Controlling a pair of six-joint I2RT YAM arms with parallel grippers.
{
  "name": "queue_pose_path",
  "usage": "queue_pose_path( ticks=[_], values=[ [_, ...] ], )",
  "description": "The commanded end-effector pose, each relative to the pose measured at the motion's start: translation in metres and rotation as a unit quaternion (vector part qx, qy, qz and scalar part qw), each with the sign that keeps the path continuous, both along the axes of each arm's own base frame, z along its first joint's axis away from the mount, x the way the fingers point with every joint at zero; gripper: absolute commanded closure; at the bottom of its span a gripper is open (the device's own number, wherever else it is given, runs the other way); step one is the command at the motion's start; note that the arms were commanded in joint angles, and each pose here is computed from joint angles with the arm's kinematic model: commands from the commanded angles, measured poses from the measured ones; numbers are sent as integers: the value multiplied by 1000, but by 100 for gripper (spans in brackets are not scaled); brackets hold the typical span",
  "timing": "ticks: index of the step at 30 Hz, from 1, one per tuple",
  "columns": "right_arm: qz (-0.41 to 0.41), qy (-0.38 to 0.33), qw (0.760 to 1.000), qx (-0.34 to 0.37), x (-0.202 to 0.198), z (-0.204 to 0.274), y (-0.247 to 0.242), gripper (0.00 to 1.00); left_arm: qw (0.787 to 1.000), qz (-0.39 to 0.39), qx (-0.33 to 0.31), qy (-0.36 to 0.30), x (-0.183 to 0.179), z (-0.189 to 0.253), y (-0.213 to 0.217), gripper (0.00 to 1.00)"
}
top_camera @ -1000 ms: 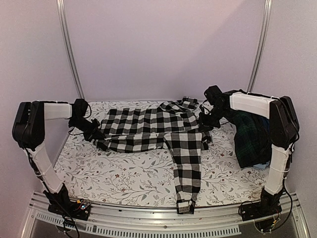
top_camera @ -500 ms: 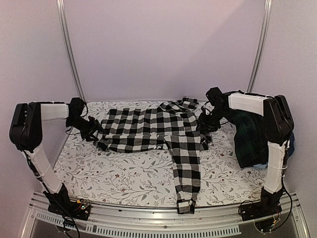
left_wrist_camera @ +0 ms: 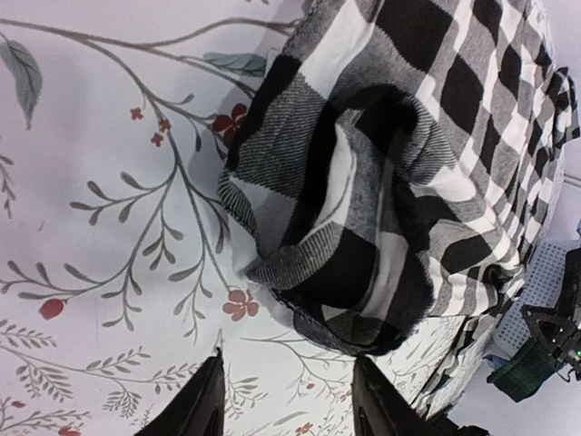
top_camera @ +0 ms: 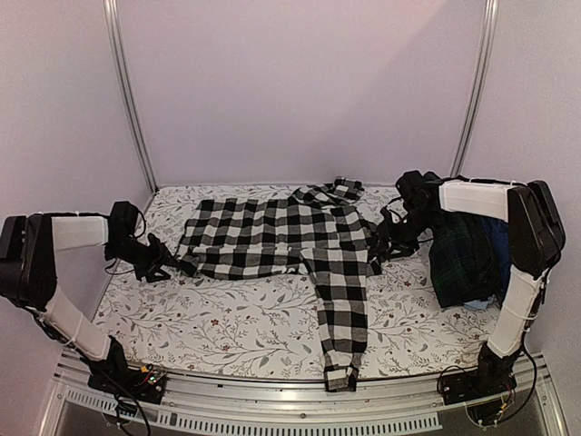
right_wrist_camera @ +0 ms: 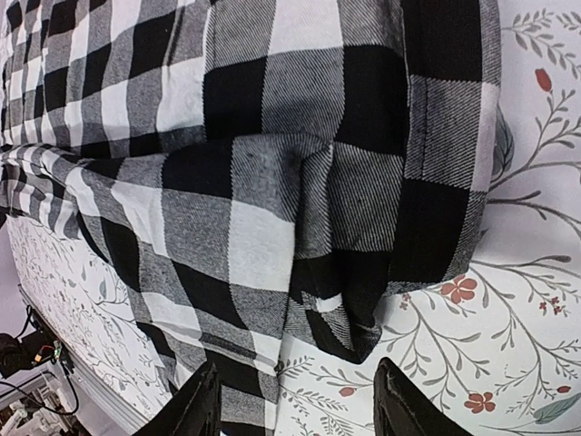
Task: Fold and stack the mixed laundry pile
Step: Fold the flattened shirt at the center of the board.
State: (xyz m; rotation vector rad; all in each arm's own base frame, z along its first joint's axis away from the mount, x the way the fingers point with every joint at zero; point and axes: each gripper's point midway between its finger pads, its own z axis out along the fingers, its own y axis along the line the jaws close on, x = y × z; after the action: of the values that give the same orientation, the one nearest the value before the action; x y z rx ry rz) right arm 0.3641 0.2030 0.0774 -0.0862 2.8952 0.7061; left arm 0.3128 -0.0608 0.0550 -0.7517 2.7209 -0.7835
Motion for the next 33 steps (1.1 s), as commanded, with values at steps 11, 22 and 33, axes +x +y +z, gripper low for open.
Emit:
queue_pose_path(
  ticks=[11,22,33],
  values=[
    [17,16,1000,-1,3,-48,6,44,995,69,-57,37,11,-33,-4,70],
    [22,24,999,-4,-5,-61,7,45,993,103,-54,37,12,-26,4,69],
    [31,32,999,-9,-11,-73,11,46,988,112,-77,67,9,-43,-2,68]
  ],
)
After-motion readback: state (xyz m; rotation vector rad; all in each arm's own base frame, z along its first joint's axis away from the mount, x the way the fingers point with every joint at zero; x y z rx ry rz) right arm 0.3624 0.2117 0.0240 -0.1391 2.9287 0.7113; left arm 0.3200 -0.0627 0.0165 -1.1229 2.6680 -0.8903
